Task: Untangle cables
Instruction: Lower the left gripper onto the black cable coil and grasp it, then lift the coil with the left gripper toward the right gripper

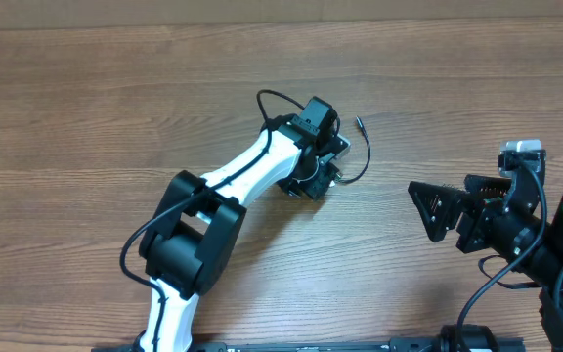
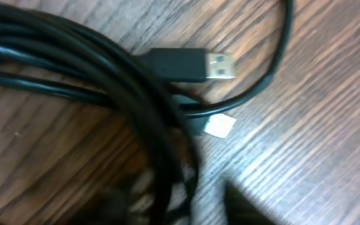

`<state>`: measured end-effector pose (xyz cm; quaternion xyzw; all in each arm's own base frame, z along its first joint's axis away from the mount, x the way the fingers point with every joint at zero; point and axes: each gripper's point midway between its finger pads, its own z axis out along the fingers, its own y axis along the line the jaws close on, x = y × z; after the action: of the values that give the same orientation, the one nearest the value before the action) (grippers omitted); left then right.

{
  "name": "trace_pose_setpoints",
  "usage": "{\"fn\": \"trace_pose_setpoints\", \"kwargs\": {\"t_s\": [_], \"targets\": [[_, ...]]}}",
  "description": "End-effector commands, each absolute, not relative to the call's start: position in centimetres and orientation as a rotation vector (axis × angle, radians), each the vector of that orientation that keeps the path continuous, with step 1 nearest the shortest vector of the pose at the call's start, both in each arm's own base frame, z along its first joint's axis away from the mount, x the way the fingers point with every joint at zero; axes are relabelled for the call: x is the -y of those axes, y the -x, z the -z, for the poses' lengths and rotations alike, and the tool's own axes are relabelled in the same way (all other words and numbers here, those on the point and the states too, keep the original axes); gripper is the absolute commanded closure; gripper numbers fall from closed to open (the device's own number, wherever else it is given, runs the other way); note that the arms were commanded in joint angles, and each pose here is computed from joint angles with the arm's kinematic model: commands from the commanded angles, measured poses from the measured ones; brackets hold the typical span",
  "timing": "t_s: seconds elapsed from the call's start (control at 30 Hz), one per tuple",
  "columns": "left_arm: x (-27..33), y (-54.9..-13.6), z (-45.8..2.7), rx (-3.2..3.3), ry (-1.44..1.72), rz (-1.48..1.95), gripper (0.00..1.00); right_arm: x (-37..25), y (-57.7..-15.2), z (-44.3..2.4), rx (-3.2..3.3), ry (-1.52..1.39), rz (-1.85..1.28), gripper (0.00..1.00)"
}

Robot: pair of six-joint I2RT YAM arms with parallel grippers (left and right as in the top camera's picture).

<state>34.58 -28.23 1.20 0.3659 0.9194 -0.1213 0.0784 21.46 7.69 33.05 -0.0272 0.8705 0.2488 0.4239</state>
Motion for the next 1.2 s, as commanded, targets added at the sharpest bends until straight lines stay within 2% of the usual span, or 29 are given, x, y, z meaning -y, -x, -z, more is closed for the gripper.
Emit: {"fn": "trace_pose_setpoints", "kwargs": {"t_s": [0.0, 0.13, 0.27, 0.4, 0.6, 0.8, 1.03, 1.17], "targets": [[28.9, -34.5, -1.1, -2.757, -1.089, 0.403, 0.96, -8.0, -21.1, -34.6, -2.132, 0.105, -0.624, 0.0], [28.0, -35.3, -1.9, -2.786, -1.001, 0.319, 0.96, -7.9, -21.2, -34.6, -2.133, 0.103, -0.619, 0.0], [27.2, -36.0, -4.7, -2.782, -0.991, 0.233, 0.96, -7.7, -21.4, -34.6, -2.125, 0.123, -0.587, 0.0], [26.0, -37.0, -10.7, -2.743, -0.962, 0.106, 0.96, -7.0, -21.8, -34.7, -2.119, 0.1, -0.539, 0.0], [25.5, -36.8, -18.4, -2.643, -0.908, 0.127, 0.96, -6.2, -22.2, -34.4, -2.125, 0.062, -0.485, 0.0], [24.6, -34.3, -24.8, -2.567, -0.844, 0.221, 0.96, -6.2, -23.0, -33.5, -2.17, 0.048, -0.495, 0.0], [23.9, -29.1, -30.7, -2.48, -0.872, 0.431, 0.96, -7.6, -24.9, -32.2, -2.23, 0.083, -0.608, 0.0], [23.3, -27.0, -32.8, -2.442, -0.872, 0.5, 0.96, -9.8, -25.6, -32.1, -2.217, 0.23, -0.742, 0.0]]}}
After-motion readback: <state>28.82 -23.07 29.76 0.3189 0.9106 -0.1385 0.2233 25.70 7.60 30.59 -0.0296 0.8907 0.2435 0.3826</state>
